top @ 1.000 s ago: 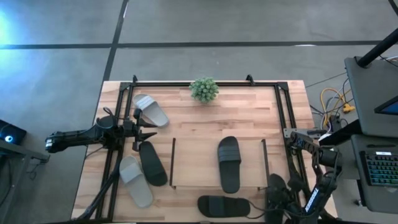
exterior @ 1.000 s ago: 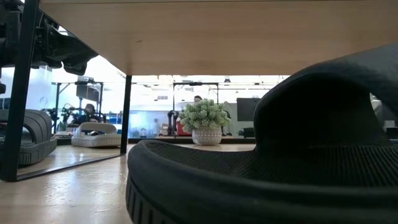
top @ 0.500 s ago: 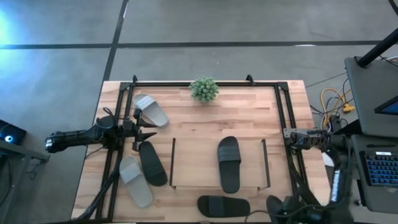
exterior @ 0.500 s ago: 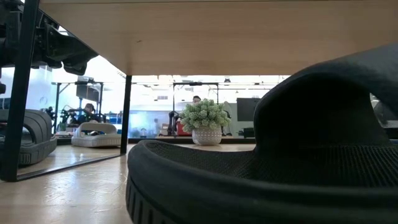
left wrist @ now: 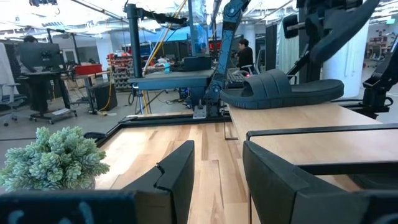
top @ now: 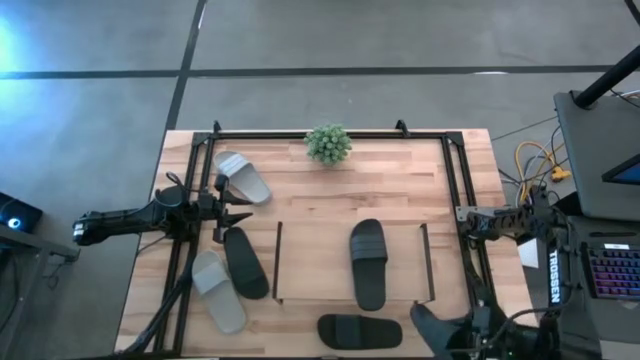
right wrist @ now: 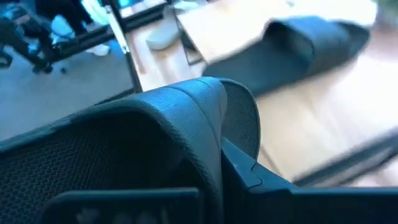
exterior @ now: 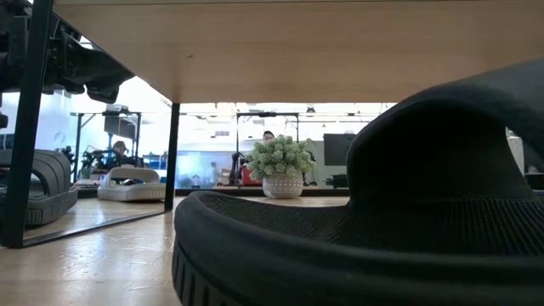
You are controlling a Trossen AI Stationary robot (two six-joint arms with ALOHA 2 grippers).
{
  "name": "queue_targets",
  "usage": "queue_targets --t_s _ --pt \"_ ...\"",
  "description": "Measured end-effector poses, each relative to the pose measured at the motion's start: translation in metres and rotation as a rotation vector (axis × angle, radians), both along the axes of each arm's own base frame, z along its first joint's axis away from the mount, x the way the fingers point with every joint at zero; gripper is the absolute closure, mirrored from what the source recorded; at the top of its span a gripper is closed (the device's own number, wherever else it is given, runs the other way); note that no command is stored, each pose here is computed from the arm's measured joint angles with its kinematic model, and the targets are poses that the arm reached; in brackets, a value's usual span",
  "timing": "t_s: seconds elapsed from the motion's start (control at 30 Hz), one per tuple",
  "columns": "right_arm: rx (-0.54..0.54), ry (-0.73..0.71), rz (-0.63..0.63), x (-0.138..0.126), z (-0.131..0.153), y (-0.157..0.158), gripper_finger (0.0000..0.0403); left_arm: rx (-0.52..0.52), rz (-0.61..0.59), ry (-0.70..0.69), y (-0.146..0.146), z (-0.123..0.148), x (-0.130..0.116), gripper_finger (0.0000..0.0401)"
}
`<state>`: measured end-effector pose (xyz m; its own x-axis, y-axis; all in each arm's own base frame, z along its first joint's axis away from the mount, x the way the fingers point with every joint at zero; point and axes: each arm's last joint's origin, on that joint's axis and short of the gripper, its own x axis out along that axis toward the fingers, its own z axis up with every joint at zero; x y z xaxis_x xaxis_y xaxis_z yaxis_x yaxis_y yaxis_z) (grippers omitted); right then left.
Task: Pick and place slides into the shelf
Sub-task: Put the black slipper on the shelf
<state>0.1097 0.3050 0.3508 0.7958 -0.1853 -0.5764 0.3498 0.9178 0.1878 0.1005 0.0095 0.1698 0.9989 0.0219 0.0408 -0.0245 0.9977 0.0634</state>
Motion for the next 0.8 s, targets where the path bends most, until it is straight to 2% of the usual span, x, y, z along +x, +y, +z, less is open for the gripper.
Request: queue_targets --t_s 0.2,0.4,0.63,0.8 --pt "-0.251 0.087 -0.043 0.047 -0.019 -0.028 0.0392 0.0 0.0 0.002 0.0 0.0 0.0 0.0278" --pt "-0.395 0.209 -0.123 0.085 -0.042 -0.058 0.0391 0.0 0.0 0.003 0.0 0.0 0.0 0.0278" --pt "-0.556 0.128 -0.102 0.091 -0.043 -0.064 0.039 0.0 0.0 0.003 0.0 0.0 0.0 0.0278" --pt "-0.552 0.116 -0.092 0.091 -0.034 -0.066 0.039 0.0 0.0 0.003 0.0 0.0 0.0 0.0278"
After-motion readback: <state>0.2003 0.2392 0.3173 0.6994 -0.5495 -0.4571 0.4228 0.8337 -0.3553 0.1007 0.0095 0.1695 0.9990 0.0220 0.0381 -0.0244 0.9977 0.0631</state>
